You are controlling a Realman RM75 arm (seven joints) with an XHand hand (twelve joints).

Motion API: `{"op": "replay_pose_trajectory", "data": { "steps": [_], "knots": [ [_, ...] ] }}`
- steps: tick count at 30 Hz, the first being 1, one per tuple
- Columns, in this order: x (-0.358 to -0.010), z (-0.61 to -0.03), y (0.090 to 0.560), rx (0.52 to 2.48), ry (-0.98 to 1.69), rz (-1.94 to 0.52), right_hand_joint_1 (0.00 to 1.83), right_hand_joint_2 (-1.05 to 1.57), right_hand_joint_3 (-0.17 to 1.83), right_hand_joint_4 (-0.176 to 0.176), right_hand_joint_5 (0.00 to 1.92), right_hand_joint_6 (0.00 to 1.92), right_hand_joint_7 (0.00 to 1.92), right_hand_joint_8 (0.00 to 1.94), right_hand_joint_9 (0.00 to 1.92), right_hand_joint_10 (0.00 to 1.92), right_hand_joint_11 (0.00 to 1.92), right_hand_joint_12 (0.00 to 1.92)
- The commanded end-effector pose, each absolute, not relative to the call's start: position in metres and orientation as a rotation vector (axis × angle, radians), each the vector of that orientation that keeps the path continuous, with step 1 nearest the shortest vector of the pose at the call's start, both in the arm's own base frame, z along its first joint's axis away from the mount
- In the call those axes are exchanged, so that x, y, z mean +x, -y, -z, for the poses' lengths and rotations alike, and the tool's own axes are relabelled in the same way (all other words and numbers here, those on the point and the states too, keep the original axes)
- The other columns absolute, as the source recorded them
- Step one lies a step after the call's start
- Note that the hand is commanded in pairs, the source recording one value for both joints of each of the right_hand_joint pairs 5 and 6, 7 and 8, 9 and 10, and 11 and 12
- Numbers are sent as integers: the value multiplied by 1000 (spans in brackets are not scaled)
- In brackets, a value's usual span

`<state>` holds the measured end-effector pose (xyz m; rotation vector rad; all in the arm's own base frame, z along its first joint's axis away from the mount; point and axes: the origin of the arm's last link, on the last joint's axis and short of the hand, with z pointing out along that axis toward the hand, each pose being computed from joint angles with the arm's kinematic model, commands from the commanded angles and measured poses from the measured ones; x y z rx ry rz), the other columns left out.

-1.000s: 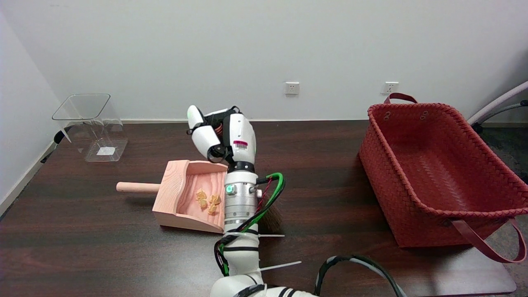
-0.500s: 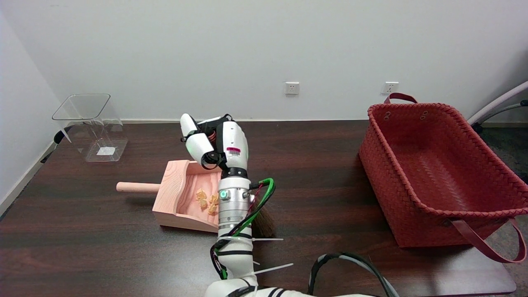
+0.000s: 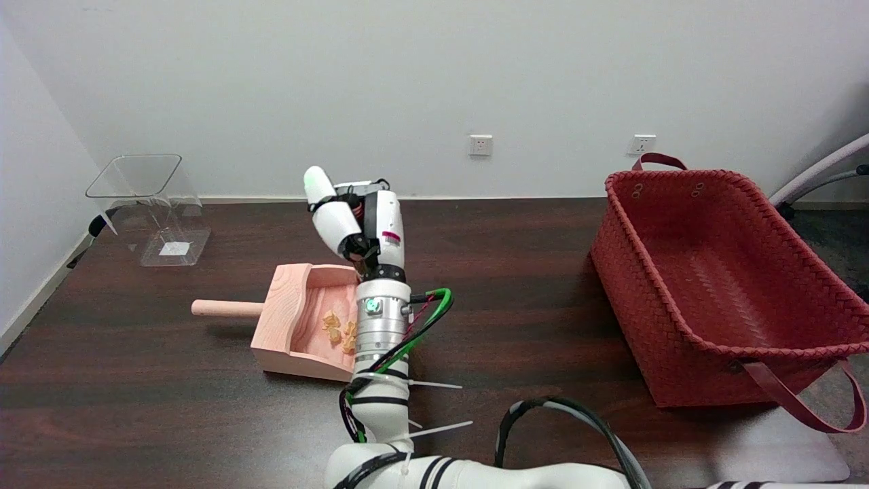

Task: Sweep the paper balls into the dustpan.

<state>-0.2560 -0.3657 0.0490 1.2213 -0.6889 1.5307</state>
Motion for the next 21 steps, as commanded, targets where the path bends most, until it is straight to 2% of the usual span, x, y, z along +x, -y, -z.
{"op": "replay_pose_trajectory", "data": {
  "steps": [1,5,21],
  "knots": [
    [-236,-59,374,1010,842,-1908,611,1571,1,0,1920,1920,1920,1920,1920,1920,1920,1920],
    [-235,-67,367,938,823,-2003,604,1571,-43,0,1920,1920,1920,1920,1920,1920,1920,1920],
    [-210,-71,363,973,715,-2104,599,1571,-98,0,1920,1920,1920,1920,1920,1920,1920,1920]
  ]
}}
